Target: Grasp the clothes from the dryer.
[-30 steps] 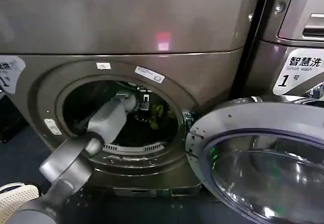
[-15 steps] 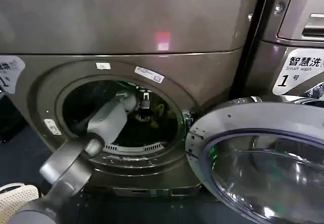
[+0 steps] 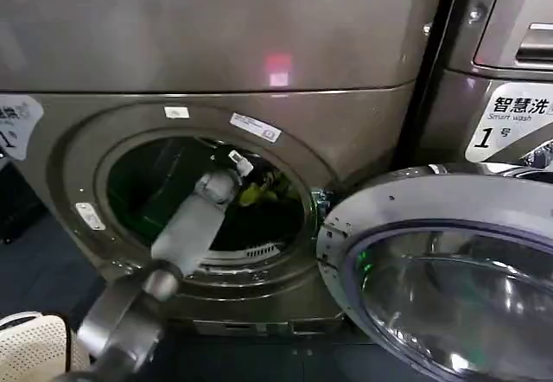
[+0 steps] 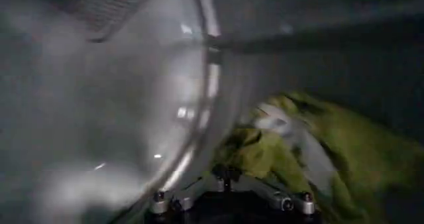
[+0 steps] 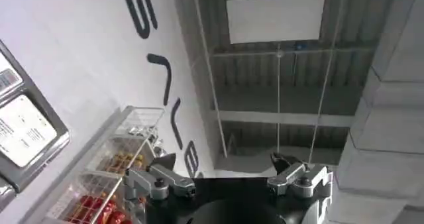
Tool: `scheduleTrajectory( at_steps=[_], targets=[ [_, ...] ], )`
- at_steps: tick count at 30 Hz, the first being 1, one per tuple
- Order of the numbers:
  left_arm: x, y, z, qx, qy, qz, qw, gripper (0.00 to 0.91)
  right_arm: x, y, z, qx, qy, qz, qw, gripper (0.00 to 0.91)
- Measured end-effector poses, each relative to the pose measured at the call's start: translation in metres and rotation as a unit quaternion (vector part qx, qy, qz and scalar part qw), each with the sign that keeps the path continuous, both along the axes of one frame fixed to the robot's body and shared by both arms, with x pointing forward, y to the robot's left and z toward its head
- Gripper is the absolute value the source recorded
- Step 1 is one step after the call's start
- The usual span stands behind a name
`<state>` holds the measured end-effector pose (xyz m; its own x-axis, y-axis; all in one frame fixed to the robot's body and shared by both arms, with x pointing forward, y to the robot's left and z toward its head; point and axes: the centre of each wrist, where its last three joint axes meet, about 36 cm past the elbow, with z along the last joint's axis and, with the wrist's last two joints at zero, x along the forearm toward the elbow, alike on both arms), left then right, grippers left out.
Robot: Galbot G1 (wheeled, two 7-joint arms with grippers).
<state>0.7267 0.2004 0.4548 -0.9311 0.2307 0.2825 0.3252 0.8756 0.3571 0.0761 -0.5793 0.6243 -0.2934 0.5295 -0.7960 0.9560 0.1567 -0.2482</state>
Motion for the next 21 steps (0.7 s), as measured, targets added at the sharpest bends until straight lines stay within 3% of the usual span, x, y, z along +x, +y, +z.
scheduleTrajectory(
  at_steps=[8,21],
  targets=[
    [-0.005,-0.004,0.011,-0.105,-0.048,0.153,0.981,0.000,0.000,-0.001,-0.001,0.002,-0.003,-0.008,1.000,0.907],
    [-0.012,-0.012,0.012,-0.136,-0.066,0.200,0.968,0.000,-0.002,-0.001,-0.002,0.002,-0.004,-0.010,1.000,0.907]
  ],
)
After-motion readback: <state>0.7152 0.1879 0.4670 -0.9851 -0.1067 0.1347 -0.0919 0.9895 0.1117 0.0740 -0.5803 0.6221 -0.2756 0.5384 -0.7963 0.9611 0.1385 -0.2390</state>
